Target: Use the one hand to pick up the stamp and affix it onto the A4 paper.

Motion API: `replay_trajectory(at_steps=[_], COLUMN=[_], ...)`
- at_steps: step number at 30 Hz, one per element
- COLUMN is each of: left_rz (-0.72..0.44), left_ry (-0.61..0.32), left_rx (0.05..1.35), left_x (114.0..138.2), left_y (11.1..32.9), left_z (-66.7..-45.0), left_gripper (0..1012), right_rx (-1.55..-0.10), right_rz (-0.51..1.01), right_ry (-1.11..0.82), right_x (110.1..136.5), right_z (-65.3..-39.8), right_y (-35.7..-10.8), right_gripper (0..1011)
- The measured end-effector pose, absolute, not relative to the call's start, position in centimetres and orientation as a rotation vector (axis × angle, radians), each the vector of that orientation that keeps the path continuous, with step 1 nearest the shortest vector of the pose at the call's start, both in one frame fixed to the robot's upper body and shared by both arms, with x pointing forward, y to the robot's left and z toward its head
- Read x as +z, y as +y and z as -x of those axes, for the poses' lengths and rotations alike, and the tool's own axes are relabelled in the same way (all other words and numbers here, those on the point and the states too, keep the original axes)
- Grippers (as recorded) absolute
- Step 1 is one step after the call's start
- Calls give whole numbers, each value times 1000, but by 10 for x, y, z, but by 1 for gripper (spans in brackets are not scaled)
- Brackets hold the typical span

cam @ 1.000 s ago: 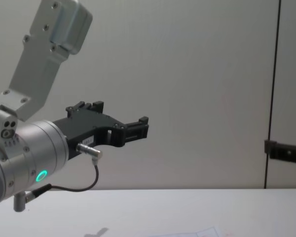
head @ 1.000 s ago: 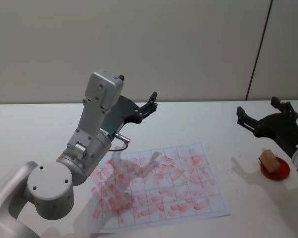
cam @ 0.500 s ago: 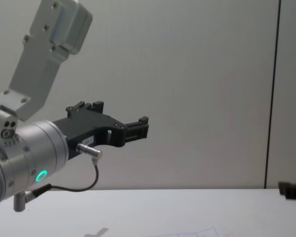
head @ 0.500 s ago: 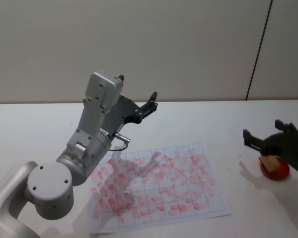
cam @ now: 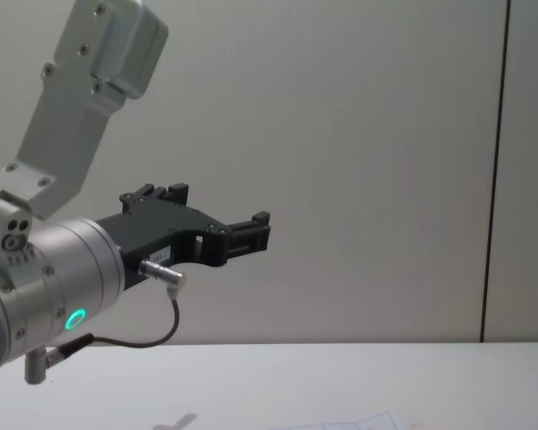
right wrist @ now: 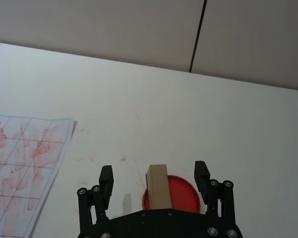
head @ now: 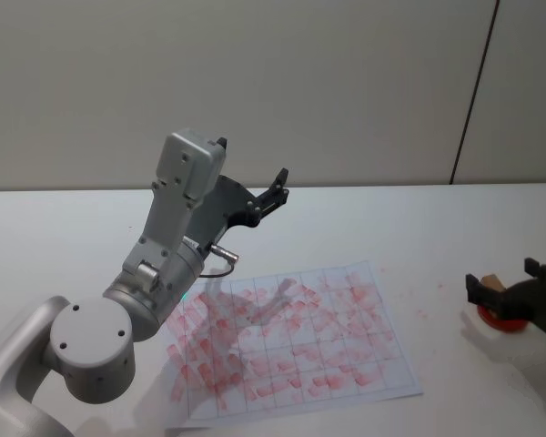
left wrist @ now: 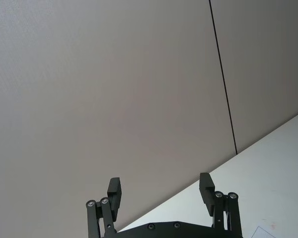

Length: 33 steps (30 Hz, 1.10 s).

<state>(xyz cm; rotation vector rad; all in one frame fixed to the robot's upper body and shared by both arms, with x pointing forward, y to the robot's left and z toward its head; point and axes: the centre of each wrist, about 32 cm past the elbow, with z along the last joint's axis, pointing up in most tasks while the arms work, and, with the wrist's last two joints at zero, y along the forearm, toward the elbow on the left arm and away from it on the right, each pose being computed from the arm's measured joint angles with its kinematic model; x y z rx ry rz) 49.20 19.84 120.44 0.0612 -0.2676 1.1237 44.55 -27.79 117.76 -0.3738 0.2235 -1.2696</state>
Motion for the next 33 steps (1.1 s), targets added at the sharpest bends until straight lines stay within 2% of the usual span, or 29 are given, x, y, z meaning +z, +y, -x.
replay_trajectory(at_steps=[11, 14, 24, 33], left_rz=[-61, -61, -61, -61], left_ry=[-268, -268, -268, -268], left_rx=[1124, 1124, 1124, 1124], left_x=[1204, 1204, 1204, 1204], left_y=[198, 198, 198, 198], left_z=[-492, -492, -492, -492], left_gripper=[1001, 1001, 1001, 1001], right_rx=[-1292, -1295, -1293, -1294], right_rz=[398, 404, 409, 411], right_ry=[255, 268, 284, 285], right_x=[1168, 1163, 1154, 1148], right_z=[-441, -441, -446, -449], right_y=[-282, -282, -280, -278], right_gripper=[1001, 960, 704, 394])
